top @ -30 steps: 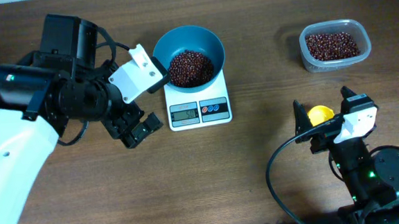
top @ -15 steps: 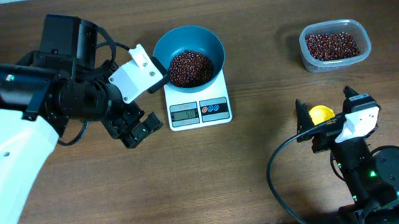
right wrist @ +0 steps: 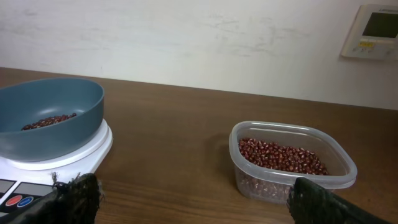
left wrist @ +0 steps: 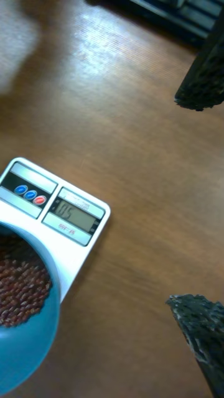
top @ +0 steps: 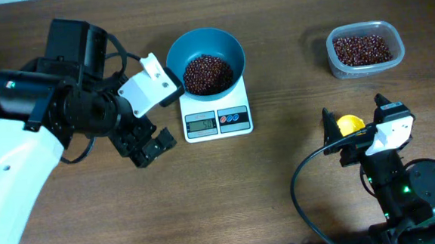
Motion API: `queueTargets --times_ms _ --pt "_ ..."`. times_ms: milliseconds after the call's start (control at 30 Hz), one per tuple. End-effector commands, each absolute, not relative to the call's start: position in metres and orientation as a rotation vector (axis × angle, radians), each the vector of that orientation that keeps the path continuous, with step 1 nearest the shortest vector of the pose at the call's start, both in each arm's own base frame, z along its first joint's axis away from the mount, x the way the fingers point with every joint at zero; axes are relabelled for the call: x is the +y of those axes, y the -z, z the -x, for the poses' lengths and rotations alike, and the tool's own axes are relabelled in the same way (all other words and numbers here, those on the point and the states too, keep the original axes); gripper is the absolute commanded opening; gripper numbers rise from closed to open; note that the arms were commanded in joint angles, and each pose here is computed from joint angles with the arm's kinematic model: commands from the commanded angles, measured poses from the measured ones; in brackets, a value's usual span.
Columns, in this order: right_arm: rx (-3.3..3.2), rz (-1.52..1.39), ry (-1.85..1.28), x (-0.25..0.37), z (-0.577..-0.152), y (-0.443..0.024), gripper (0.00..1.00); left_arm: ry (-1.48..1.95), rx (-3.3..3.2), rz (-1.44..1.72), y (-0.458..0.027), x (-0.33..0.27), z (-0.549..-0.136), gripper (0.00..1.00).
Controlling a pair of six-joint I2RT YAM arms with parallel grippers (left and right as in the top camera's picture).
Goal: Scoop item into bowl and weigh 50g on scale
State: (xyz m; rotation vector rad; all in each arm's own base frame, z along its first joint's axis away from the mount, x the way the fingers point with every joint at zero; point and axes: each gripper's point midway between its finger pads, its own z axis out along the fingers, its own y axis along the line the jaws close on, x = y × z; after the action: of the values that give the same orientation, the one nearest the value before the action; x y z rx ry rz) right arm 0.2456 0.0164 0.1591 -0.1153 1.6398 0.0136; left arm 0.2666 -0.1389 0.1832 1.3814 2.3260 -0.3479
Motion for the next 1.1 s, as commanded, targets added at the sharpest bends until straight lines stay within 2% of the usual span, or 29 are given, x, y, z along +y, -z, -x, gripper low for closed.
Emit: queueTargets --times_ms 0,67,167,333,700,867,1067 --pt "1.651 0.107 0.006 0.013 -0.246 -0.155 0.99 0.288 2.332 -1.375 -0.199 -0.127 -0.250 0.99" --pt "1.651 0.107 0.006 0.013 -0.246 -0.155 0.99 0.250 2.389 -1.229 -0.212 -0.114 -0.242 0.99" --pt "1.651 0.107 0.006 0.013 -0.246 -0.155 0.99 0.147 2.475 -0.782 -0.243 -0.069 -0.227 0.99" --pt "1.651 0.107 0.007 0.013 -0.246 -0.155 0.99 0.087 2.442 -0.346 -0.259 -0.031 -0.188 0.99" --pt "1.651 0.107 0.006 0.013 -0.246 -0.155 0.99 -0.046 2.061 -0.209 -0.242 -0.010 -0.156 0.99" --pt "1.651 0.107 0.007 0.013 -0.246 -0.155 0.99 -0.048 1.924 -0.176 -0.253 -0.007 -0.136 0.99" --pt "1.651 0.107 0.006 0.013 -0.246 -0.155 0.99 -0.045 1.886 -0.175 -0.257 -0.008 -0.130 0.99"
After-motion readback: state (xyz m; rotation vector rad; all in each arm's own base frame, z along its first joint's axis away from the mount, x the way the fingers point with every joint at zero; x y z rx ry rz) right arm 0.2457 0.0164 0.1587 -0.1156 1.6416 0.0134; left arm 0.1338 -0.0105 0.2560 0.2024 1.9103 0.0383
